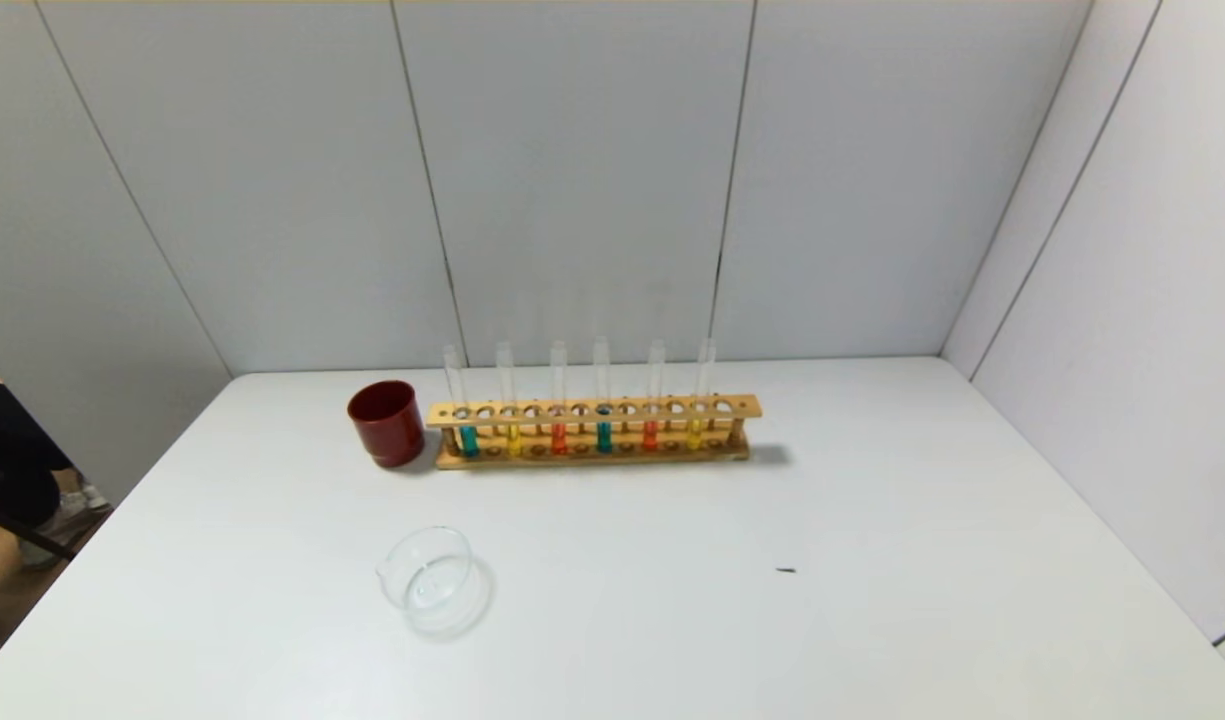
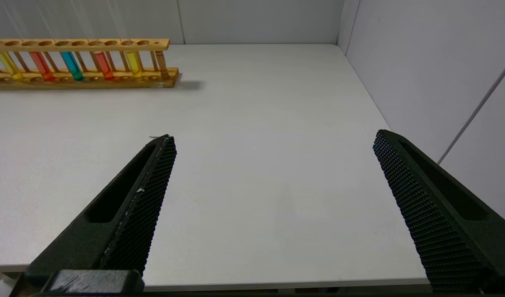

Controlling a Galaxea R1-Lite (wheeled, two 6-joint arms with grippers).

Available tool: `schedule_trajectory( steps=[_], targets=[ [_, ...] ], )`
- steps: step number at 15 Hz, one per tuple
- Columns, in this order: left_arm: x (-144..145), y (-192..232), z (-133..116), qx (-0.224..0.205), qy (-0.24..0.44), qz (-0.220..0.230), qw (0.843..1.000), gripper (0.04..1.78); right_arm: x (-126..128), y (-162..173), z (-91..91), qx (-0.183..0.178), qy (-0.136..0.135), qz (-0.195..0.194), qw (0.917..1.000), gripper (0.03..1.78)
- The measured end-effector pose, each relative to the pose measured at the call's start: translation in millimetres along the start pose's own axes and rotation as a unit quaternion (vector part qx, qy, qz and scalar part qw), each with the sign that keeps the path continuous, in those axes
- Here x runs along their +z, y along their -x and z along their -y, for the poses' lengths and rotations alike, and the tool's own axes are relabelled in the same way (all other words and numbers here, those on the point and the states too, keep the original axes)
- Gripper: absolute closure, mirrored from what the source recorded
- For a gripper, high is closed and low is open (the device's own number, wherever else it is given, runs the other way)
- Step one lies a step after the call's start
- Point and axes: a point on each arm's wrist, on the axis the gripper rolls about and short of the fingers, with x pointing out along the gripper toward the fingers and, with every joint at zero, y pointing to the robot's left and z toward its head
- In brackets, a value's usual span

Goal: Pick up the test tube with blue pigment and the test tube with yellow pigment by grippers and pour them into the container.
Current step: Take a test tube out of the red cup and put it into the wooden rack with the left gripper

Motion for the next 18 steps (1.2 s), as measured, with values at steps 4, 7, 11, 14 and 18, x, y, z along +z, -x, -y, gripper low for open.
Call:
schedule_trajectory(
  steps=[4, 7, 11, 14, 18],
  targets=[
    [0.0, 0.0, 0.0, 0.000, 0.000, 0.000, 1.000, 0.07, 0.0, 0.0, 0.0, 0.000, 0.000, 0.000, 1.0000, 0.06],
    [0.0, 0.0, 0.0, 0.000, 0.000, 0.000, 1.000, 0.07, 0.0, 0.0, 0.0, 0.000, 0.000, 0.000, 1.0000, 0.06],
    [0.3, 0.0, 0.0, 0.001, -0.001, 0.001, 1.000, 0.07, 0.0, 0.0, 0.0, 0.000, 0.000, 0.000, 1.0000, 0.06],
    [2.8, 0.3, 0.1, -0.002, -0.016, 0.010, 1.000, 0.07, 0.0, 0.0, 0.0, 0.000, 0.000, 0.000, 1.0000, 0.06],
    [39.1, 15.3, 1.5, -0.035, -0.035, 0.047, 0.998, 0.07, 0.0, 0.0, 0.0, 0.000, 0.000, 0.000, 1.0000, 0.06]
  ],
)
